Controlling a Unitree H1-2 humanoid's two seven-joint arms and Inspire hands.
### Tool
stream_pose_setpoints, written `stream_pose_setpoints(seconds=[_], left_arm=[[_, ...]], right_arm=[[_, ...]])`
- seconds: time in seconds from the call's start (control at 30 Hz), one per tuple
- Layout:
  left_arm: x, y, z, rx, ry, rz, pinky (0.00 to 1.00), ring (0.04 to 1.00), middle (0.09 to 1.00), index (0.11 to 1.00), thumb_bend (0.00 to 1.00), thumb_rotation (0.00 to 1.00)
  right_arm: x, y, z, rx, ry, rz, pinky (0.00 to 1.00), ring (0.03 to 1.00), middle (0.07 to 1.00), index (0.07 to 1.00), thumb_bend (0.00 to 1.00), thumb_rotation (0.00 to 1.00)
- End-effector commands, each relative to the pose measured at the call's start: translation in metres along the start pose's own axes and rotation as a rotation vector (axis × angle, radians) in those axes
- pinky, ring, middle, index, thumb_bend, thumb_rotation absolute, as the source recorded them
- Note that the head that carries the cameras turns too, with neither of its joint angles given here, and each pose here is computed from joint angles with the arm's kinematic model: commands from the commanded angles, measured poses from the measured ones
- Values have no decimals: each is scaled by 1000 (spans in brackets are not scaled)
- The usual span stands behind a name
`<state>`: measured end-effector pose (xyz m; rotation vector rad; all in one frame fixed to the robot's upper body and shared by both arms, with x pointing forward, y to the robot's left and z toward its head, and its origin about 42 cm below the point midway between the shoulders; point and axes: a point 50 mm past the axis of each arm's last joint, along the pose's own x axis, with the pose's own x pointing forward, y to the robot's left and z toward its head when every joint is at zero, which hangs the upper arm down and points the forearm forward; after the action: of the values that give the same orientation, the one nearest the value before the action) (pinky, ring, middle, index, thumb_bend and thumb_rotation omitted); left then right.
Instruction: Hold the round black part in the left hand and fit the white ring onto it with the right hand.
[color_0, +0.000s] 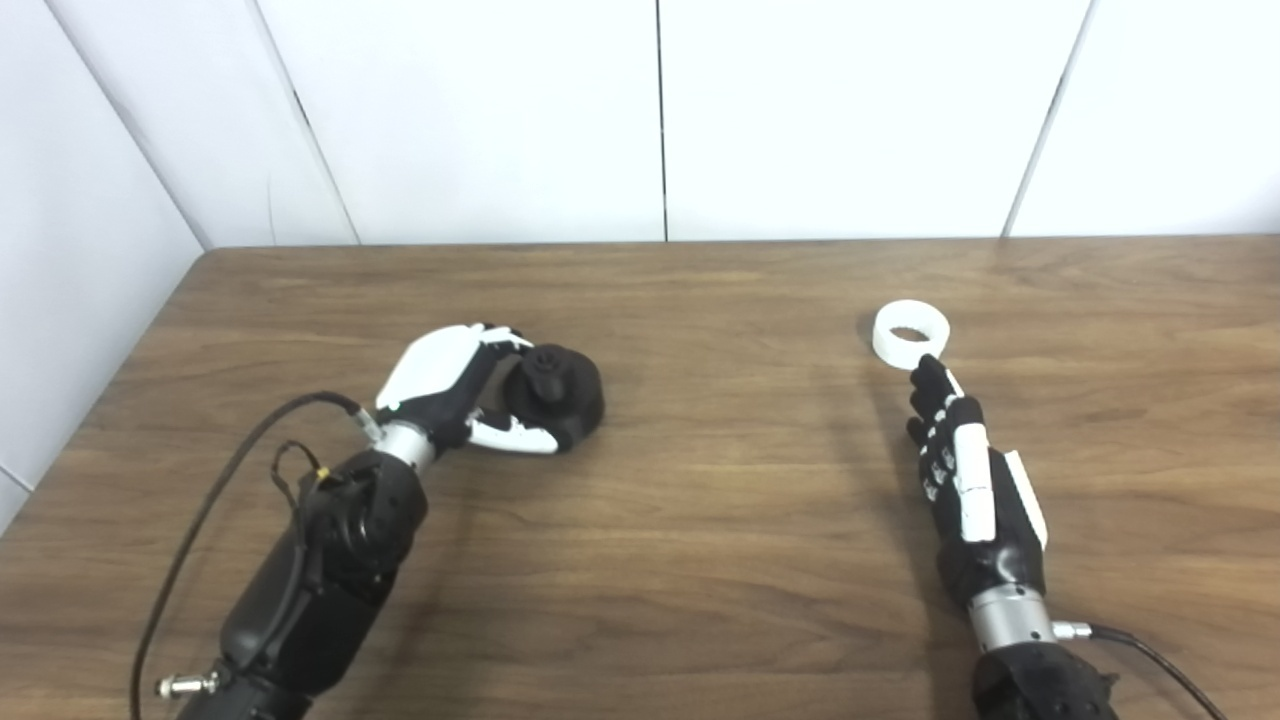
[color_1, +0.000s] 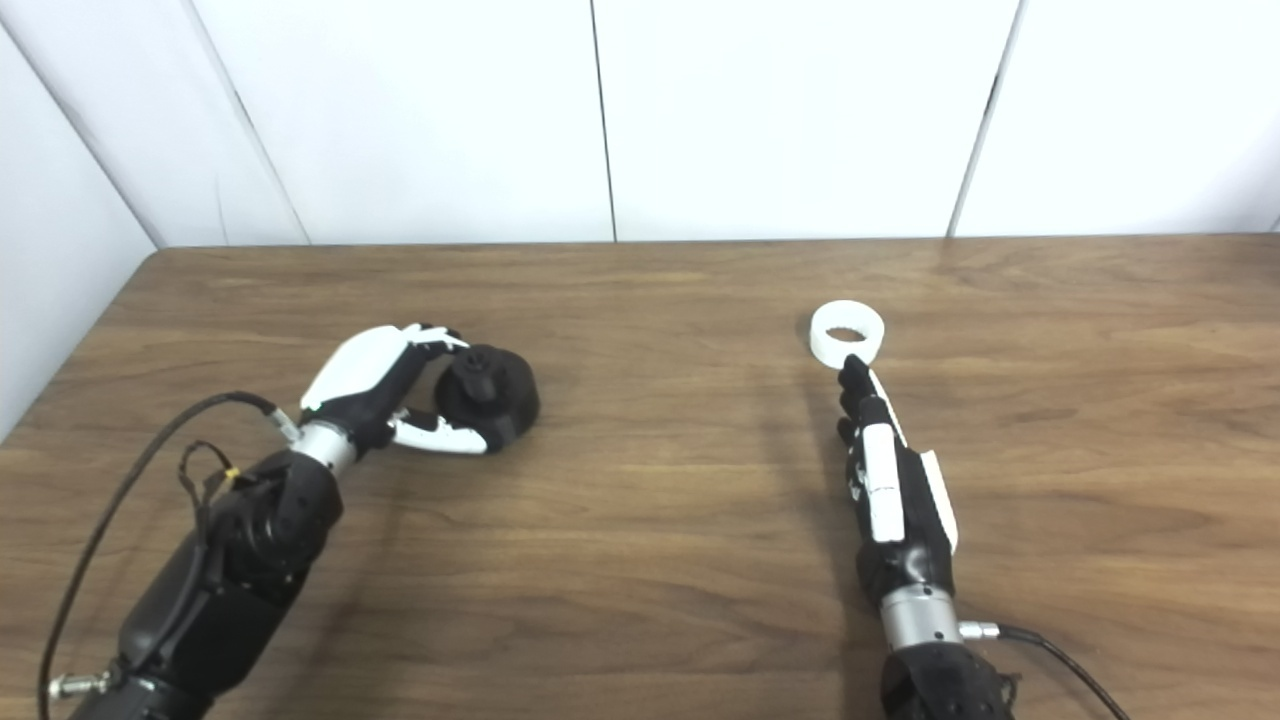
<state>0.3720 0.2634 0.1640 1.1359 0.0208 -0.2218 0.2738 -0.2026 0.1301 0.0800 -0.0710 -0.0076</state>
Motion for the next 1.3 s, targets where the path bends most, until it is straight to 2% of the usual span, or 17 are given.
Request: stream_pose_setpoints(seconds=[0.0, 0.27, 0.43, 0.7, 1.27], left_arm=[[-4, 5, 7, 38, -41, 19, 904, 969, 903, 707, 795, 381], [-20, -12, 24, 43, -85, -17, 927, 972, 903, 702, 794, 392], [-29, -26, 32, 55, -139, -39, 913, 972, 901, 705, 802, 437], [-45, -43, 45, 53, -196, -51, 939, 978, 902, 701, 793, 438], [-69, -62, 67, 41, -262, -80, 965, 981, 907, 695, 801, 424]], right_arm=[[0, 1, 8, -6, -41, 11, 1000, 990, 964, 957, 596, 1000], [-1, 3, 9, -5, -40, 15, 999, 989, 965, 958, 600, 1000], [-1, 3, 9, -13, -43, 23, 999, 991, 966, 958, 608, 1000], [-4, 3, 11, -8, -37, 12, 1000, 991, 963, 956, 609, 1000], [-3, 3, 11, -8, -31, 9, 993, 984, 960, 951, 619, 1000]])
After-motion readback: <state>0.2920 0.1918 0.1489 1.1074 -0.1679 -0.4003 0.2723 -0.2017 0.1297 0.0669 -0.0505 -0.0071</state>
